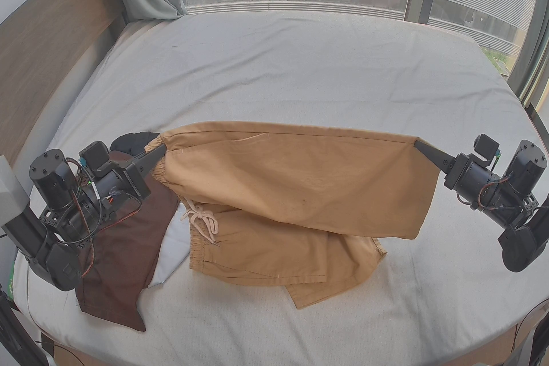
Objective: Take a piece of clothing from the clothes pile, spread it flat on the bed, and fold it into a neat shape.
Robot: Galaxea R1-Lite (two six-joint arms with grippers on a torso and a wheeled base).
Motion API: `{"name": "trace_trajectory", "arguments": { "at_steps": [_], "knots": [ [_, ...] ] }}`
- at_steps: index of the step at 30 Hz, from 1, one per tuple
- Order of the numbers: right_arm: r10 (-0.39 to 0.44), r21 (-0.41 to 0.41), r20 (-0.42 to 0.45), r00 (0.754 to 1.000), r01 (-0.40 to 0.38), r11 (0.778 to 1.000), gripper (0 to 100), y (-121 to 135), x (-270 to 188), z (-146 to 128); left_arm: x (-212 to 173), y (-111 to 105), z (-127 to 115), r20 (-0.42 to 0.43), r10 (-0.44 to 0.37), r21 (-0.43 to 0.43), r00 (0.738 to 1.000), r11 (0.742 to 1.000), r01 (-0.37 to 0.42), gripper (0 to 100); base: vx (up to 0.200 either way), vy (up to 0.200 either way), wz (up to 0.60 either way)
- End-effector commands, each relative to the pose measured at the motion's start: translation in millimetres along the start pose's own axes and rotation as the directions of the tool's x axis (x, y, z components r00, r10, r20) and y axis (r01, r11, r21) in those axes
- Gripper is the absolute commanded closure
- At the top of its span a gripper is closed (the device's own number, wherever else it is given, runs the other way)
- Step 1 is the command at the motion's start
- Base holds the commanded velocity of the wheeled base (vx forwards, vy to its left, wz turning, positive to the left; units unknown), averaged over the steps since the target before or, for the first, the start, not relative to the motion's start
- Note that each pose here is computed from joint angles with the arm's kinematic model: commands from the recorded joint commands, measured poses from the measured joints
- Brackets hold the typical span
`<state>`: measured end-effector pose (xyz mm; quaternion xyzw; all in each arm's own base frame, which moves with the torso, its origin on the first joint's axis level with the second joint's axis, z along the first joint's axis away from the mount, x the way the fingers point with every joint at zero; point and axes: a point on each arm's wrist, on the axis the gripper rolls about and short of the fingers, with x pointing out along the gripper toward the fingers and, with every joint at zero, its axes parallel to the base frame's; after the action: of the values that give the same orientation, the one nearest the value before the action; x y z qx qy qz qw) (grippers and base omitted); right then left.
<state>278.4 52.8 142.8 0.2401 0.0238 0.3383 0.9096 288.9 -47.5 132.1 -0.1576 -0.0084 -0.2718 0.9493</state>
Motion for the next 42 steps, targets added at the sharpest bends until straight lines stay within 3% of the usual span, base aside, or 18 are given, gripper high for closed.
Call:
{"name": "trace_trajectory", "arguments": {
  "at_steps": [1, 34, 42],
  "knots": [
    [-0.005, 0.001, -0.001, 1.000, 0.005, 1.000, 100, -2, 0, 0, 0, 0, 0, 0.000, 0.002, -0.002, 1.000, 1.000, -0.002, 100, 0.000, 0.000, 0.00],
    [0.002, -0.014, 0.014, 1.000, -0.001, 1.000, 100, -2, 4, 3, 4, 6, -6, -0.013, 0.015, -0.007, 1.000, 1.000, -0.015, 100, 0.000, 0.000, 0.00],
    [0.011, -0.019, 0.028, 1.000, -0.010, 1.000, 100, -15, 25, 4, 7, 9, -4, 0.002, 0.024, -0.028, 1.000, 0.999, -0.024, 100, 0.000, 0.000, 0.00]
  ]
}}
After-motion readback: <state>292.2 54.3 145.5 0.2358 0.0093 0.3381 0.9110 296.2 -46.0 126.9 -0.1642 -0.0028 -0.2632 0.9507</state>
